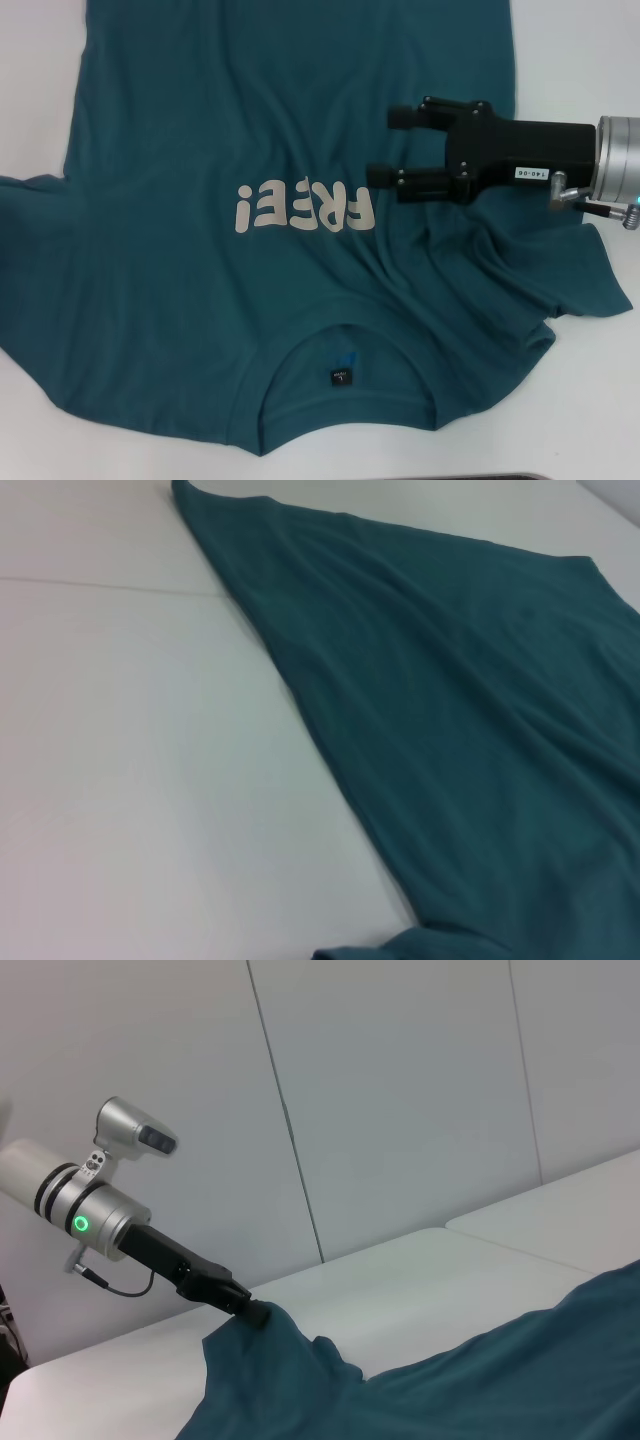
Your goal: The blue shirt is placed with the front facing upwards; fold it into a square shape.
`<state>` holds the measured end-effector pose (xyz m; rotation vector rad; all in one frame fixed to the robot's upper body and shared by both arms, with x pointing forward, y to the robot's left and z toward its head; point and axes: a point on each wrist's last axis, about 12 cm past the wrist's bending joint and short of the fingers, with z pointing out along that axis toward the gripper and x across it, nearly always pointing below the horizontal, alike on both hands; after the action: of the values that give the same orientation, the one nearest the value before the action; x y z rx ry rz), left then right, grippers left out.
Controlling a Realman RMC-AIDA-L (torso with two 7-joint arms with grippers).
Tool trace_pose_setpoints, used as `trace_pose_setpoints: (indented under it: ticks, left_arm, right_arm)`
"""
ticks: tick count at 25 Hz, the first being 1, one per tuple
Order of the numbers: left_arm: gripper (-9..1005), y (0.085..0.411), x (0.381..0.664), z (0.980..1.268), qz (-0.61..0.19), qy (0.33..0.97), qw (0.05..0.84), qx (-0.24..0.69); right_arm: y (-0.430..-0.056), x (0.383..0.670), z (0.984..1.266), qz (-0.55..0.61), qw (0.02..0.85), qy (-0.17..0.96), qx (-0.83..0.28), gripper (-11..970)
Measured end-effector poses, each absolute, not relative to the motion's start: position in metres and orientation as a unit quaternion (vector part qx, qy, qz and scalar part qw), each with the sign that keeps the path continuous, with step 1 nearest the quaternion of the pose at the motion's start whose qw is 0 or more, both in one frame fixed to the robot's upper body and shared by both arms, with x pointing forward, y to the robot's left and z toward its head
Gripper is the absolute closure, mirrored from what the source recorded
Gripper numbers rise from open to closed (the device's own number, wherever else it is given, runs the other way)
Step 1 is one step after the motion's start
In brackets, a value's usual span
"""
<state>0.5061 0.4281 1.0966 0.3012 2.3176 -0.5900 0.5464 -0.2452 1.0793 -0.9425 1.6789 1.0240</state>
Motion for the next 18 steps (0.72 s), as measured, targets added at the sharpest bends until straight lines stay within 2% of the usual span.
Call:
trace_pose_setpoints:
  ticks: [10,18]
  left_arm:
    - [993,0.423,0.507,1.098,-0.24,0.899,0.347,0.119]
    - [994,0.399,0.505,1.104,-0.296,0.877,0.354,0.136]
  right_arm:
    - [-0.242,0.546,1.079,0.417,0.462,0.683,-0.382,31]
    - [-0.242,0.547,1.079,0.416,0.463,0.682,-0.384,32]
